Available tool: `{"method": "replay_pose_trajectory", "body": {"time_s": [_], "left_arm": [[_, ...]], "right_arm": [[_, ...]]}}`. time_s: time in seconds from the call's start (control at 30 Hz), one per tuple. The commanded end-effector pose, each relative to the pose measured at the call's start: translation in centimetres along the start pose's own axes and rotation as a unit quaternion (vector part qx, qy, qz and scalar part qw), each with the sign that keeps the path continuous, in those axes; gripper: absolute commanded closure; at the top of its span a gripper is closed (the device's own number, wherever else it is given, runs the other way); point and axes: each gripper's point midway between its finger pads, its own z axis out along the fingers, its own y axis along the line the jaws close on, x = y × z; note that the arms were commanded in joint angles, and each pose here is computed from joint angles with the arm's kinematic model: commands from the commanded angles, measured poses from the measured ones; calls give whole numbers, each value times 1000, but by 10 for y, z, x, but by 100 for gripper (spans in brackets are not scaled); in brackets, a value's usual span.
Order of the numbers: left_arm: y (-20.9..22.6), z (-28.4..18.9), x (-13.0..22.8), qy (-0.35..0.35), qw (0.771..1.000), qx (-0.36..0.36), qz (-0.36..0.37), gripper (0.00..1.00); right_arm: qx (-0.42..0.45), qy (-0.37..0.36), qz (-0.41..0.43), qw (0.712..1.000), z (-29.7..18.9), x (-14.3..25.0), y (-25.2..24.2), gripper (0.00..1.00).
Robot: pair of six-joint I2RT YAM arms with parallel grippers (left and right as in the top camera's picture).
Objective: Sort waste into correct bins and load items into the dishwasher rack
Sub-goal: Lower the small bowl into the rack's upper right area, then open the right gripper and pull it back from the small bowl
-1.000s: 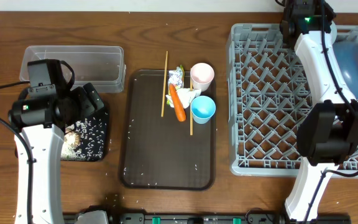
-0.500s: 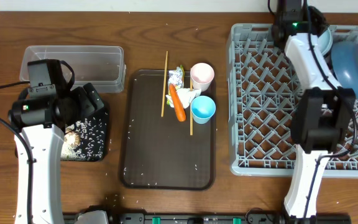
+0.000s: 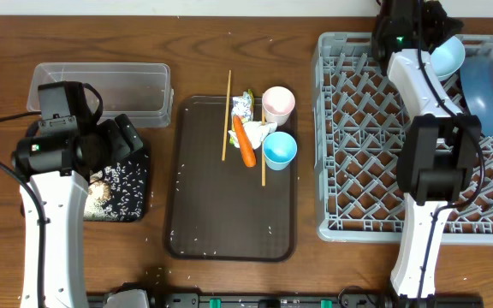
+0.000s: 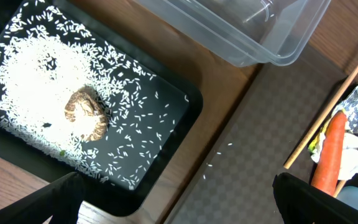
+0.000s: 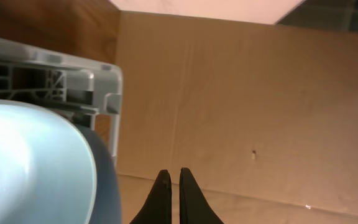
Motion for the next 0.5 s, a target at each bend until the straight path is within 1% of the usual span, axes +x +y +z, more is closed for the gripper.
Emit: {"method": "replay_pose_trajectory", "body": {"time_s": [0.0, 0.1, 0.17, 0.23, 0.27, 0.3, 0.33, 0.4, 0.47], "left_arm": [[2, -6, -5, -12, 1000, -3, 2, 2], [2, -6, -5, -12, 1000, -3, 2, 2], [2, -6, -5, -12, 1000, -3, 2, 2], [2, -6, -5, -12, 1000, -3, 2, 2], [2, -6, -5, -12, 1000, -3, 2, 2], [2, -6, -5, -12, 1000, -3, 2, 2], [2, -6, -5, -12, 1000, -3, 2, 2], [2, -6, -5, -12, 1000, -3, 2, 2], [2, -6, -5, -12, 1000, -3, 2, 2]], "right_arm": [[18, 23, -20, 999, -12, 3, -3, 99], [23, 21, -5, 999, -19, -1, -6, 99], [34, 23, 55, 998, -28, -2, -13, 98], [57, 45, 159, 985, -38, 4, -25, 80], [65, 55, 185, 979, -41, 7, -30, 71], [74, 71, 217, 971, -45, 13, -35, 59], [78, 79, 235, 966, -48, 15, -39, 51], [75, 73, 226, 968, -54, 12, -43, 39], [73, 68, 215, 972, -61, 9, -47, 33]]}}
